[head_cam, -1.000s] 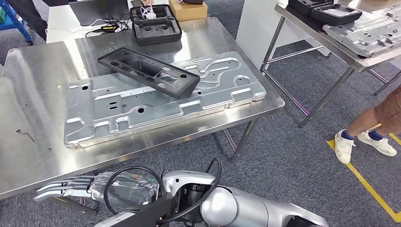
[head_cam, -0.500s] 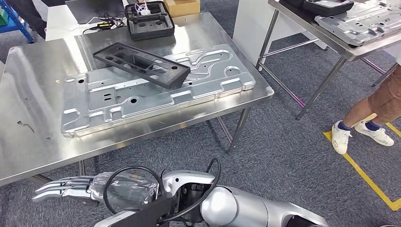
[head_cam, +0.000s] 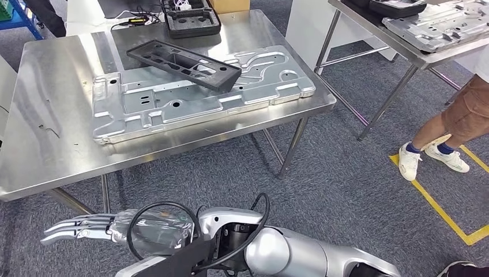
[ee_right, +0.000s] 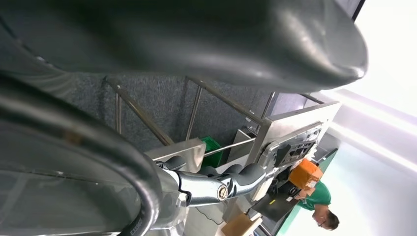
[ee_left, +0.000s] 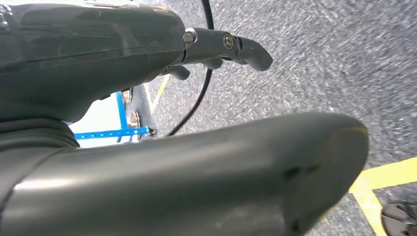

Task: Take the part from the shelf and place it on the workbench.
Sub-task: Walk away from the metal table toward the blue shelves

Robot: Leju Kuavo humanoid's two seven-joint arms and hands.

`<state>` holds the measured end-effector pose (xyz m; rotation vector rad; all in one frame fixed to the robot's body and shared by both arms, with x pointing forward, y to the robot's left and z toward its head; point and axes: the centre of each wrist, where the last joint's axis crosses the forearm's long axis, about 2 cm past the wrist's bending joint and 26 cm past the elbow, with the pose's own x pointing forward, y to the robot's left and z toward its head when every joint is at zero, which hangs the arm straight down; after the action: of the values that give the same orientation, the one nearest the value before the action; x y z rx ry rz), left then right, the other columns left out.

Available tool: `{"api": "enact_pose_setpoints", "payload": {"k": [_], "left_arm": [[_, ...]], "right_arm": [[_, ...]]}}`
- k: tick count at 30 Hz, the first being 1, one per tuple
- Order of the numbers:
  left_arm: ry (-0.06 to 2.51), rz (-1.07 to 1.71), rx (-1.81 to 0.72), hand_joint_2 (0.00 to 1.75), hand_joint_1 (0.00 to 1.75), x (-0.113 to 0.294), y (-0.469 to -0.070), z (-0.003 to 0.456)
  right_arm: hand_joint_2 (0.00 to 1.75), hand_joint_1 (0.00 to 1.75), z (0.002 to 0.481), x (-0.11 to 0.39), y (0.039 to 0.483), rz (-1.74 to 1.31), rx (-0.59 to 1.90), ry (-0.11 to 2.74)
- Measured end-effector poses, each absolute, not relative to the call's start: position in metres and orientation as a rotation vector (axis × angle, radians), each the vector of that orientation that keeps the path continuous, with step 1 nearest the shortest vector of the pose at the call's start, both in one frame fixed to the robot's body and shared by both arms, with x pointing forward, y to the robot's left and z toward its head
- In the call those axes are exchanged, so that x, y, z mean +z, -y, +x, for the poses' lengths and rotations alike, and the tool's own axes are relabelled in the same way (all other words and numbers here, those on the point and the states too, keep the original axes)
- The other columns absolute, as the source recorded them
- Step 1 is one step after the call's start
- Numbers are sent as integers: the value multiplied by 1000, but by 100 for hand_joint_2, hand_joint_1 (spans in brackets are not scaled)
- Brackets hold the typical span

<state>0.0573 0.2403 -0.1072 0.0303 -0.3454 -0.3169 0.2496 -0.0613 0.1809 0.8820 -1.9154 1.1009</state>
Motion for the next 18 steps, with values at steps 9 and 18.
{"api": "enact_pose_setpoints", "payload": {"k": [9, 18], "left_arm": [[347, 28, -314, 0, 0, -107, -239, 58], [347, 30, -312, 0, 0, -107, -240, 58]], "right_arm": [[0, 0, 251, 184, 61, 882, 1102, 1925], [0, 0, 250, 182, 61, 884, 1100, 1921]]}}
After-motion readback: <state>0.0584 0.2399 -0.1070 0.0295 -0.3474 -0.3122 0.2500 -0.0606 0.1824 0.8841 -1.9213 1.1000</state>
